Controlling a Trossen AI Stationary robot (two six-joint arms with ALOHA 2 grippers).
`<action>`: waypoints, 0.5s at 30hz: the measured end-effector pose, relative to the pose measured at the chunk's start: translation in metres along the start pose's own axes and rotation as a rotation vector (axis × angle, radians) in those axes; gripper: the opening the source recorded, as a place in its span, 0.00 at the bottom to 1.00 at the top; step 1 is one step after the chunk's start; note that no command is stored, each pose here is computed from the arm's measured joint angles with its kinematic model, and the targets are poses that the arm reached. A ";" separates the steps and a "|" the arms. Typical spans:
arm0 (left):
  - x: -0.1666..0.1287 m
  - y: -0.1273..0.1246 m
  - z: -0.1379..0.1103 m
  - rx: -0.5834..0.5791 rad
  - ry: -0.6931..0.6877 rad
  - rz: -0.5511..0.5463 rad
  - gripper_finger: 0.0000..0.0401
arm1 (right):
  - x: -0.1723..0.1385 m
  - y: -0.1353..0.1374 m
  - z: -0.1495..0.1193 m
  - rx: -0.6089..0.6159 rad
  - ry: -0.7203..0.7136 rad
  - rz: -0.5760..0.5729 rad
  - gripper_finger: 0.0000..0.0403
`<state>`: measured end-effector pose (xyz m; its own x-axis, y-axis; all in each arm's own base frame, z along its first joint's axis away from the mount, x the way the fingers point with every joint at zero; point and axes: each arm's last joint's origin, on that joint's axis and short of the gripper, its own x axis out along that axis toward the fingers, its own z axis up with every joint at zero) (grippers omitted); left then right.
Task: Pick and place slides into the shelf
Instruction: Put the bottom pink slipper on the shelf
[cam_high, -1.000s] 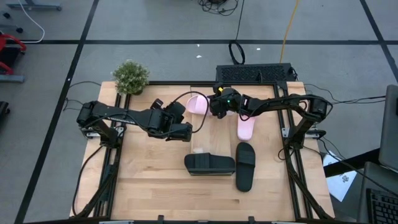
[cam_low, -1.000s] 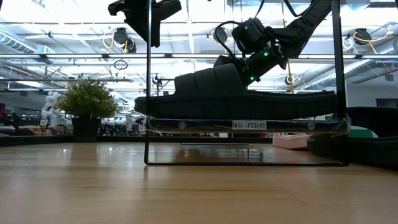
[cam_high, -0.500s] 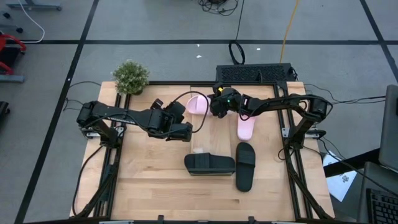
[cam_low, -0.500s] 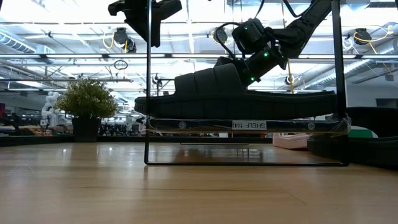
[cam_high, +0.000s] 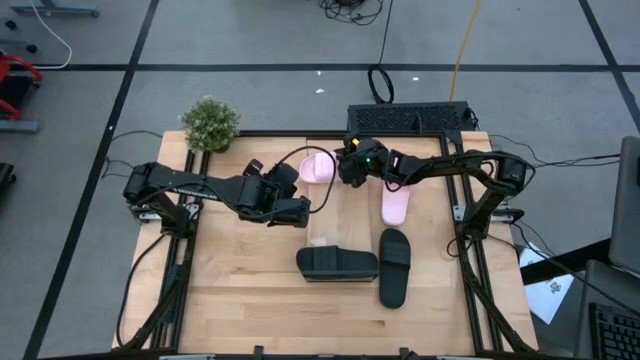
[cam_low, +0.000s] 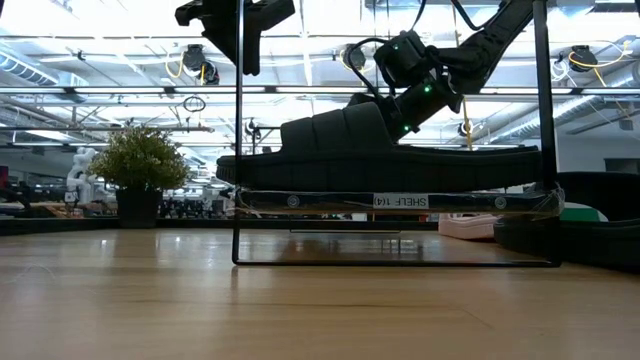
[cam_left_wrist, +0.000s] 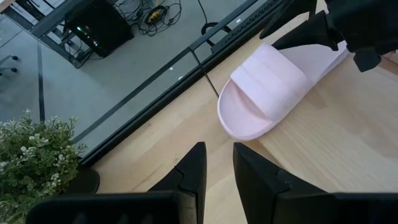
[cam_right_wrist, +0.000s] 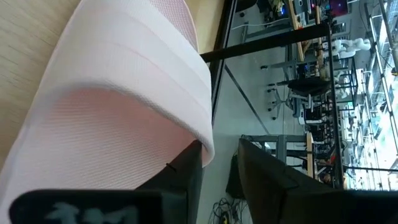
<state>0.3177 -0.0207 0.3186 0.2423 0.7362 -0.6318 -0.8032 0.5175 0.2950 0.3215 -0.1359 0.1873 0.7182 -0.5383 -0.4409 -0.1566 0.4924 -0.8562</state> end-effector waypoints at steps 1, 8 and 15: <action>0.000 0.000 0.000 0.000 0.000 0.000 0.19 | 0.000 0.000 0.000 -0.003 0.000 -0.001 0.23; 0.000 0.000 0.000 -0.004 -0.003 -0.003 0.19 | 0.000 -0.002 0.001 -0.021 -0.003 -0.027 0.23; 0.000 0.000 0.000 -0.004 -0.003 -0.003 0.19 | 0.000 -0.003 0.001 -0.033 0.015 -0.034 0.23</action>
<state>0.3183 -0.0208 0.3188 0.2466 0.7357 -0.6309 -0.8048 0.5181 0.2896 0.3221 -0.1367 0.1897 0.7136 -0.5644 -0.4150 -0.1544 0.4511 -0.8790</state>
